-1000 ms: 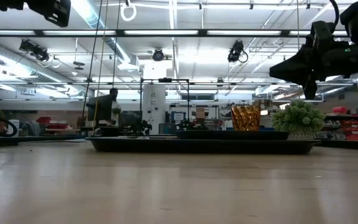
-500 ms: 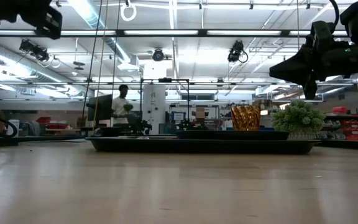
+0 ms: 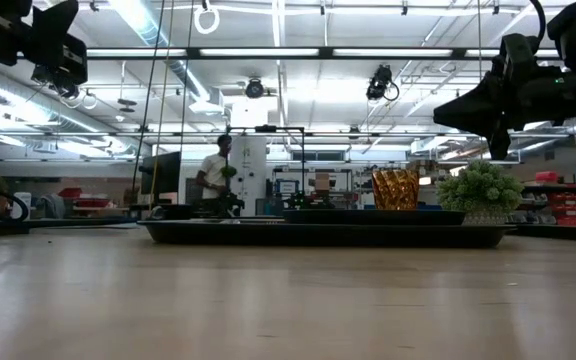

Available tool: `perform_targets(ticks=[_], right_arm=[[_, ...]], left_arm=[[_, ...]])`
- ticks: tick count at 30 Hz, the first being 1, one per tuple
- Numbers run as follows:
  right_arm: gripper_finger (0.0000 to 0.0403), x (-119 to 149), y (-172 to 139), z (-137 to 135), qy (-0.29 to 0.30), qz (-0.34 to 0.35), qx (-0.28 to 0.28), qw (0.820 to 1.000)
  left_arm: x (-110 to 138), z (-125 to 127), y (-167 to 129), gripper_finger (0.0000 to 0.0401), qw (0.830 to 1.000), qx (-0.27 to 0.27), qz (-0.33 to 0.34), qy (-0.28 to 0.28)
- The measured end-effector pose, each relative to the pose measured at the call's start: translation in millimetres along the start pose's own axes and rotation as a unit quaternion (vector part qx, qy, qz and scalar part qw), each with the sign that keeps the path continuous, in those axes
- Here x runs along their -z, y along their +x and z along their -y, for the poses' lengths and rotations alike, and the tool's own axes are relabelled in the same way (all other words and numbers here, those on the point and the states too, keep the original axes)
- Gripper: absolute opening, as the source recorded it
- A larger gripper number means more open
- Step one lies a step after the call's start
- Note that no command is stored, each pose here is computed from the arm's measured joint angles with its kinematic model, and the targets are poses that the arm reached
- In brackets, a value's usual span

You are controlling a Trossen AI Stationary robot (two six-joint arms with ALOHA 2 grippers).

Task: Pick and place plate/cup/fork/spoon on tray
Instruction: Return to Home Position

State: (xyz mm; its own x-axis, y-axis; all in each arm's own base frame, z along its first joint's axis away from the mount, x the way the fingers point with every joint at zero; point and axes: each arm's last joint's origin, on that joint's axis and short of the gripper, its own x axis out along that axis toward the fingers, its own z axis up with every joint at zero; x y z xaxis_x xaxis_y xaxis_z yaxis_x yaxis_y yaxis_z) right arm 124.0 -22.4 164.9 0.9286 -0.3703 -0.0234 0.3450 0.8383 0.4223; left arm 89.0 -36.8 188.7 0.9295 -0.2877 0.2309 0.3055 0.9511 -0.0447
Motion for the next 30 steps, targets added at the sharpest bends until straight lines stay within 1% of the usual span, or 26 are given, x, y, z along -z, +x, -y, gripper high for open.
perform_targets(ticks=[3,14,18,24,26,30], right_arm=[[0.0064,0,0,0,0.000,0.000,0.000,1.000],[0.0064,0,0,0,0.000,0.000,0.000,1.000],[0.0064,0,0,0,0.000,0.000,0.000,1.000],[0.0064,0,0,0,0.000,0.000,0.000,1.000],[0.0064,0,0,0,0.000,0.000,0.000,1.000],[0.0064,0,0,0,0.000,0.000,0.000,1.000]], left_arm=[[2,0,-2,0.0174,1.000,0.000,-0.011,0.015],[15,-1,-3,0.0174,0.997,-0.001,-0.078,0.025],[17,-1,-3,0.0174,0.996,-0.003,-0.084,0.025],[17,-5,-3,0.0174,0.996,-0.021,-0.084,0.028],[17,-7,-3,0.0174,0.996,-0.033,-0.083,0.021],[16,-13,-3,0.0174,0.994,-0.067,-0.080,-0.023]])
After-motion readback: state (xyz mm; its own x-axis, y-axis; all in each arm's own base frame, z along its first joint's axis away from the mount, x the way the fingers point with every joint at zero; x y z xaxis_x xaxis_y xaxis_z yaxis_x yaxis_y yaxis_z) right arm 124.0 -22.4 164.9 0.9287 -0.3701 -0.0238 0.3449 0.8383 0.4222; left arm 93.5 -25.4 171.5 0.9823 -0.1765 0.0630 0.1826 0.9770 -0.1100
